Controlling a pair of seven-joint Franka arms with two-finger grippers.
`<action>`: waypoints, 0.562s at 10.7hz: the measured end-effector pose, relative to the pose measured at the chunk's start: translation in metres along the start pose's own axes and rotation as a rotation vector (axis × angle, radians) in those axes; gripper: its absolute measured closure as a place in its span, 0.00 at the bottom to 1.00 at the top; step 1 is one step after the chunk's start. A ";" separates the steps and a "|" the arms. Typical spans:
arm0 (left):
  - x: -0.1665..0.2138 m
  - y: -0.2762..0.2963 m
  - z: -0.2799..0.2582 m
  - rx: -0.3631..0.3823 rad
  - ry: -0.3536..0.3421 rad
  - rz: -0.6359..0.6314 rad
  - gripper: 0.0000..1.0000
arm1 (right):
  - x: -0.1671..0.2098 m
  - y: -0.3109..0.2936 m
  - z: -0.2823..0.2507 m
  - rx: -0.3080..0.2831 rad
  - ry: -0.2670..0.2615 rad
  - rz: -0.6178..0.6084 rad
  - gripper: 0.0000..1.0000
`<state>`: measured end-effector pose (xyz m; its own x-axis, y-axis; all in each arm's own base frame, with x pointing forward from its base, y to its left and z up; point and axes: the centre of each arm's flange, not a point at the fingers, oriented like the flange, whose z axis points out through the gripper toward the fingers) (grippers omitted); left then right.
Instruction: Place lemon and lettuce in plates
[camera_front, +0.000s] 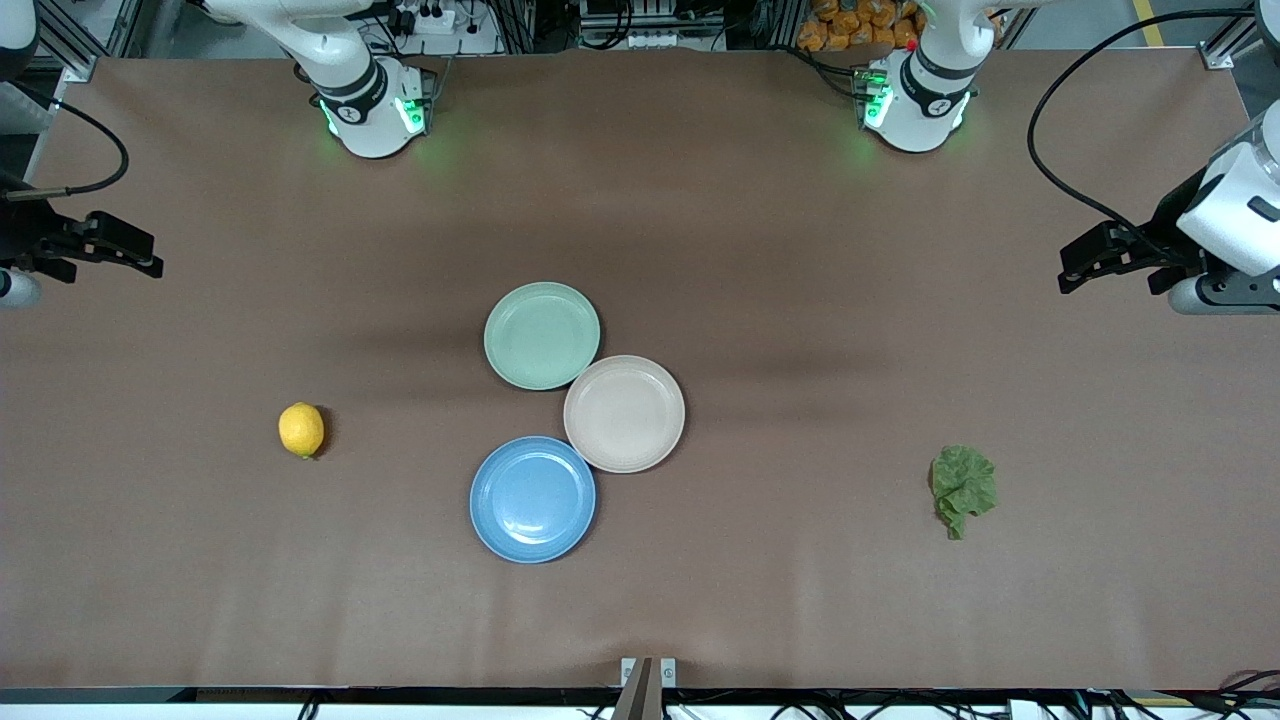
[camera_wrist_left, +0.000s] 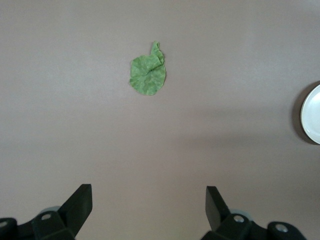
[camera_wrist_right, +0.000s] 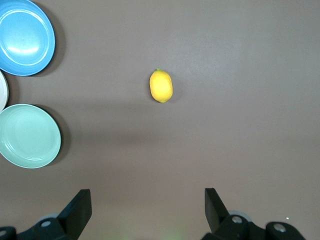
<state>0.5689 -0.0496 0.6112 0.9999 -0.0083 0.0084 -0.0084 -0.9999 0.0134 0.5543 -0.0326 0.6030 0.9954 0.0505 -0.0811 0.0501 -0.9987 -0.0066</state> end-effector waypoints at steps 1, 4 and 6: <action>0.000 0.000 0.000 0.000 0.000 0.002 0.00 | 0.000 0.000 0.000 0.000 0.000 0.000 0.00; 0.000 0.000 0.000 0.000 0.000 0.023 0.00 | 0.000 0.000 0.000 0.000 0.000 0.000 0.00; 0.001 0.000 0.002 0.000 -0.004 0.024 0.00 | 0.000 0.000 0.000 0.000 0.000 0.000 0.00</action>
<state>0.5702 -0.0495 0.6087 0.9995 -0.0321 0.0044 -0.0322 -0.9994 0.0134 0.5543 -0.0326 0.6030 0.9954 0.0505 -0.0815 0.0501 -0.9987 -0.0066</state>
